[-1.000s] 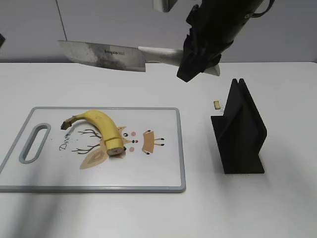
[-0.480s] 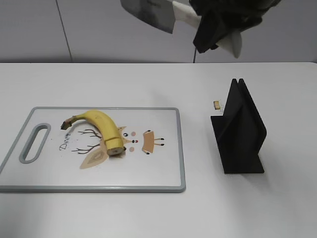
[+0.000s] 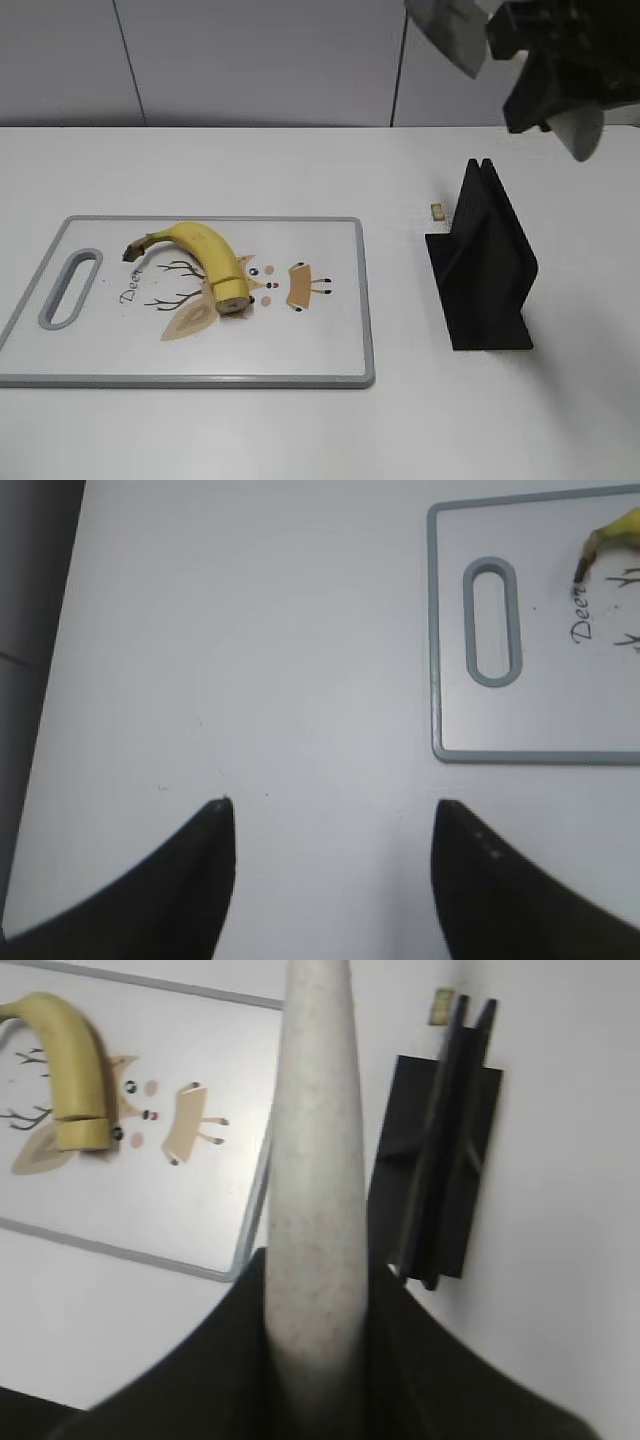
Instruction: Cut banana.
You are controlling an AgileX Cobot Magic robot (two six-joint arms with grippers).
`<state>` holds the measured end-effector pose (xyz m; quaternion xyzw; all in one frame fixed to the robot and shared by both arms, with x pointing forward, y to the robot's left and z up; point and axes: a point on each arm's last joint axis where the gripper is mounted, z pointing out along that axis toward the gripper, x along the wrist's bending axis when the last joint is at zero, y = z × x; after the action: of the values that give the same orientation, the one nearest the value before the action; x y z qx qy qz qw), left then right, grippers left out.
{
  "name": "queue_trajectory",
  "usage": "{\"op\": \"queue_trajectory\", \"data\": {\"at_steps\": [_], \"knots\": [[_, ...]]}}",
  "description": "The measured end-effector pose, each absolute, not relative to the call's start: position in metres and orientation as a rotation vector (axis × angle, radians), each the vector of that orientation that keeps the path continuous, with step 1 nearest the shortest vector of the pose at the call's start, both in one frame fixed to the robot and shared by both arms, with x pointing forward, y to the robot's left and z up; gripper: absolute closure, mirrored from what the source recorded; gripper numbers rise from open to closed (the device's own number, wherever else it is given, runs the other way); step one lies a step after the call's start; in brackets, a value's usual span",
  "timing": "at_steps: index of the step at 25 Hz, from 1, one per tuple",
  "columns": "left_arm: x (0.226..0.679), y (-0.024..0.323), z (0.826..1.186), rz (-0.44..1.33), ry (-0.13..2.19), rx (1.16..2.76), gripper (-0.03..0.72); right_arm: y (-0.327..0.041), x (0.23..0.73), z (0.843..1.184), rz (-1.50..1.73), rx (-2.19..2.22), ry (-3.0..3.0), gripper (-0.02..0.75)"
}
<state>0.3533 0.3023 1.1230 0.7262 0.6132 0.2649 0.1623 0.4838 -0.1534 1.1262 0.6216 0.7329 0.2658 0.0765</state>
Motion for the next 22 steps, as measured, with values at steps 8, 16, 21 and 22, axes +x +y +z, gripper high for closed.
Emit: {"op": "queue_trajectory", "data": {"at_steps": [8, 16, 21, 22], "knots": [[0.283, 0.306, 1.083, 0.799, 1.66, 1.94, 0.099, -0.173, 0.462, 1.111, 0.717, 1.969, 2.091, 0.566], [0.233, 0.309, 1.062, 0.898, 1.537, 1.774, 0.099, -0.185, 0.446, 1.091, 0.639, 2.036, 2.062, 0.566], [0.226, 0.309, 1.048, 0.897, 1.526, 1.761, 0.099, -0.186, 0.444, 1.085, 0.612, 2.044, 2.065, 0.566], [0.227, 0.309, 1.049, 0.904, 1.516, 1.753, 0.099, -0.186, 0.444, 1.084, 0.613, 2.044, 2.065, 0.566]]}}
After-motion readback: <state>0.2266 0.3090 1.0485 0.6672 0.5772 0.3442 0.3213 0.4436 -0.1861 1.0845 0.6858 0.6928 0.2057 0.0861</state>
